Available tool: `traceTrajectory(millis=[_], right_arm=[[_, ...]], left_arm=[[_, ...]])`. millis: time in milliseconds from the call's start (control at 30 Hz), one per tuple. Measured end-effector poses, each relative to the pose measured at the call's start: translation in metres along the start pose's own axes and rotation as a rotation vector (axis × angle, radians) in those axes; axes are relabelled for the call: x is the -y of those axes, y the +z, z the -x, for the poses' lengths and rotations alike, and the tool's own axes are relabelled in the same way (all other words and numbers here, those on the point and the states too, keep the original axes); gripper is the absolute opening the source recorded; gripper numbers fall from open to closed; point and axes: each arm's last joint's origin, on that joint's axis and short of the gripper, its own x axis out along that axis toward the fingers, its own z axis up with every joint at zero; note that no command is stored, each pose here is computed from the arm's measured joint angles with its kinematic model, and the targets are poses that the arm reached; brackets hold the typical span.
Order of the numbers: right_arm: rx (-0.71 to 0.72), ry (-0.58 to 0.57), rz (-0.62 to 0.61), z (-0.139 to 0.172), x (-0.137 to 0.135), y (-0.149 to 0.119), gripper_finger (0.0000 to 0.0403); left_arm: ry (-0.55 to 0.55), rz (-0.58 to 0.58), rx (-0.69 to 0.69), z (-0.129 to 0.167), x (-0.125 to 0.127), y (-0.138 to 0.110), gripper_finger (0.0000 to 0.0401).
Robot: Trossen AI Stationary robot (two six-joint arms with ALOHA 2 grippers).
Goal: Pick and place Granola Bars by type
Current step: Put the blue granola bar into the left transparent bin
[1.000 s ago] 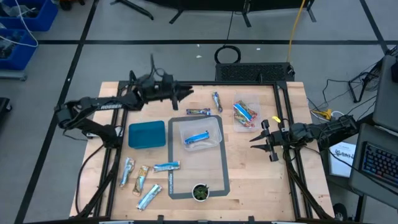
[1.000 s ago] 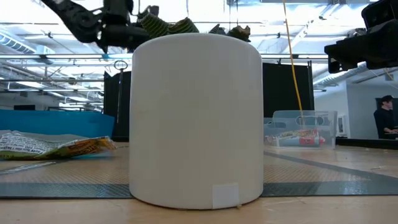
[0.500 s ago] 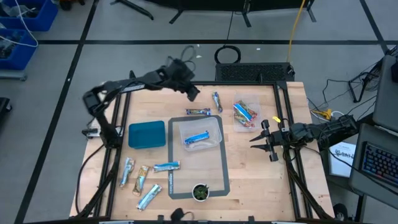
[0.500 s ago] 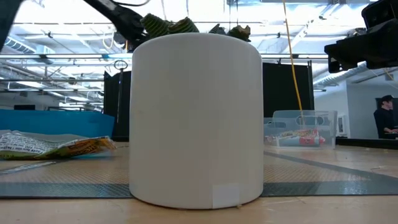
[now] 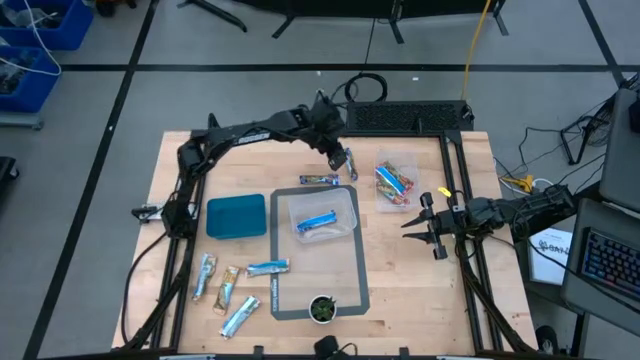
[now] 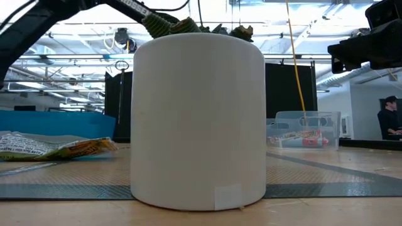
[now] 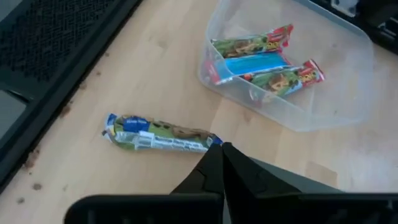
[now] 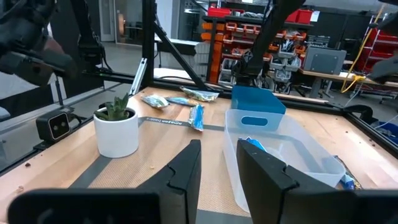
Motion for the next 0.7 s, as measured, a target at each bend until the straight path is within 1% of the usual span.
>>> traceTrajectory(millis=[100,233,333,433,700], right_arm=[[0.0,0.0,0.0,0.0,0.0,0.0,0.0095],[0.0,0.0,0.0,0.0,0.0,0.0,0.0094],[0.0,0.0,0.0,0.0,0.0,0.0,0.0094],[0.0,0.0,0.0,0.0,0.0,0.0,0.0095],[0.0,0.0,0.0,0.0,0.0,0.0,0.0094]], left_arm=[[-0.006,0.003,-0.011,-0.013,-0.002,0.0,0.0003],[-0.051,0.041,-0.031,-0.04,-0.009,-0.009,0.0002],[-0.053,0.062,-0.033,-0.056,-0.014,-0.015,0.0002],[-0.052,0.083,-0.044,-0.064,-0.017,-0.019,0.0001],[-0.053,0.133,-0.022,-0.066,-0.017,-0.017,0.0001]])
